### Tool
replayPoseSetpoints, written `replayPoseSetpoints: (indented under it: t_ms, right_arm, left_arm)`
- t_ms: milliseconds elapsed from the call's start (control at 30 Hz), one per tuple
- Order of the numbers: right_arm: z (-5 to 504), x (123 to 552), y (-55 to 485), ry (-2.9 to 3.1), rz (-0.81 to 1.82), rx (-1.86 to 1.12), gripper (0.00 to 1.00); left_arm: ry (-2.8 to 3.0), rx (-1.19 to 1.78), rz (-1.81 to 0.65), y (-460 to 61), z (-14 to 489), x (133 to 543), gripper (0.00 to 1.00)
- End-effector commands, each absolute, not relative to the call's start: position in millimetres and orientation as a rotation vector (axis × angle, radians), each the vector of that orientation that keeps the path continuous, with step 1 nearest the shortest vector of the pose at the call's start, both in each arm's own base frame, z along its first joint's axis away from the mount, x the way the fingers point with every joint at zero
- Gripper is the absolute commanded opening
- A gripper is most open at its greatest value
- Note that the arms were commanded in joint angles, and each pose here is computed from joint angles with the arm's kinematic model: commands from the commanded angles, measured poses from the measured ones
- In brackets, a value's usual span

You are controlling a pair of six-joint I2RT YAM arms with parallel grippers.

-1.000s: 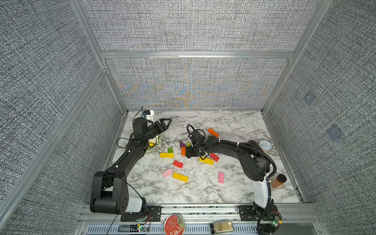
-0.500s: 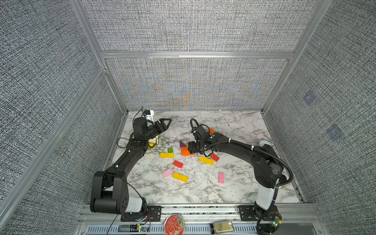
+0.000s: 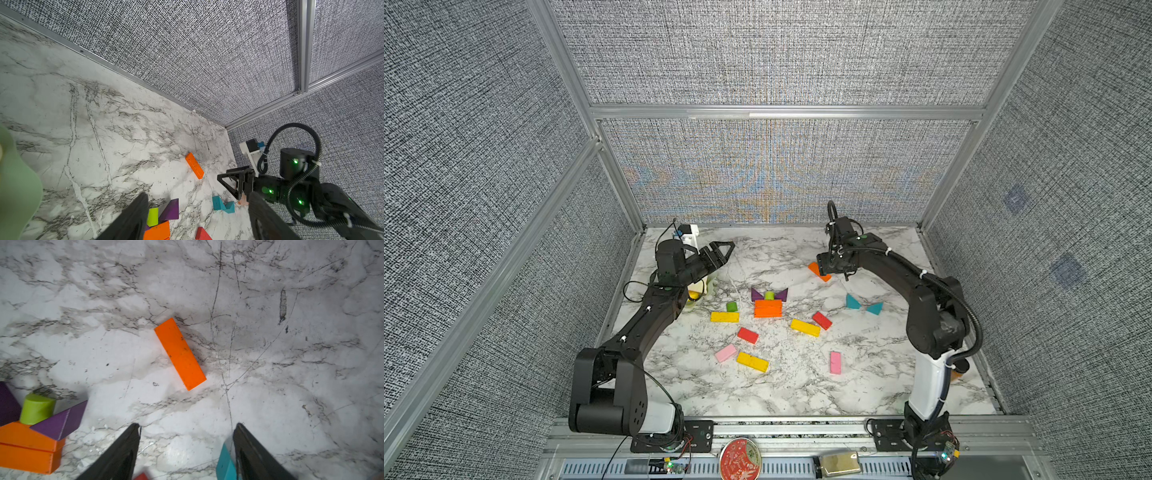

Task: Assemble a carrot with building blocks
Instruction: Pick up the building block from the center of the board.

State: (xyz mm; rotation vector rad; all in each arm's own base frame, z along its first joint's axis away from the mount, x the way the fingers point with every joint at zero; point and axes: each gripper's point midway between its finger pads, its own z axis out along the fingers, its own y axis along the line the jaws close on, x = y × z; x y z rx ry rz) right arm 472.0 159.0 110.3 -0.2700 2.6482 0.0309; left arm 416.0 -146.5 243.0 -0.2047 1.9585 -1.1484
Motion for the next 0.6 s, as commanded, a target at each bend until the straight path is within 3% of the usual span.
replayPoseSetpoints:
  t_ms: [0,333,567]
  right_arm:
    - [98,466,162,2.707,0.089,-0.442,0.75]
    - [65,489,169,2.748,0.164,-0.528,0.74]
    - [45,500,169,2.768,0.142,-0.550,0.60]
  left_arm:
    - [1.936,-0.177,-1.154,-147,248,416,0.77]
    - [1.950,-0.177,-1.147,-148,244,418,0.77]
    - [1.954,-0.178,-1.138,-147,241,419,0.77]
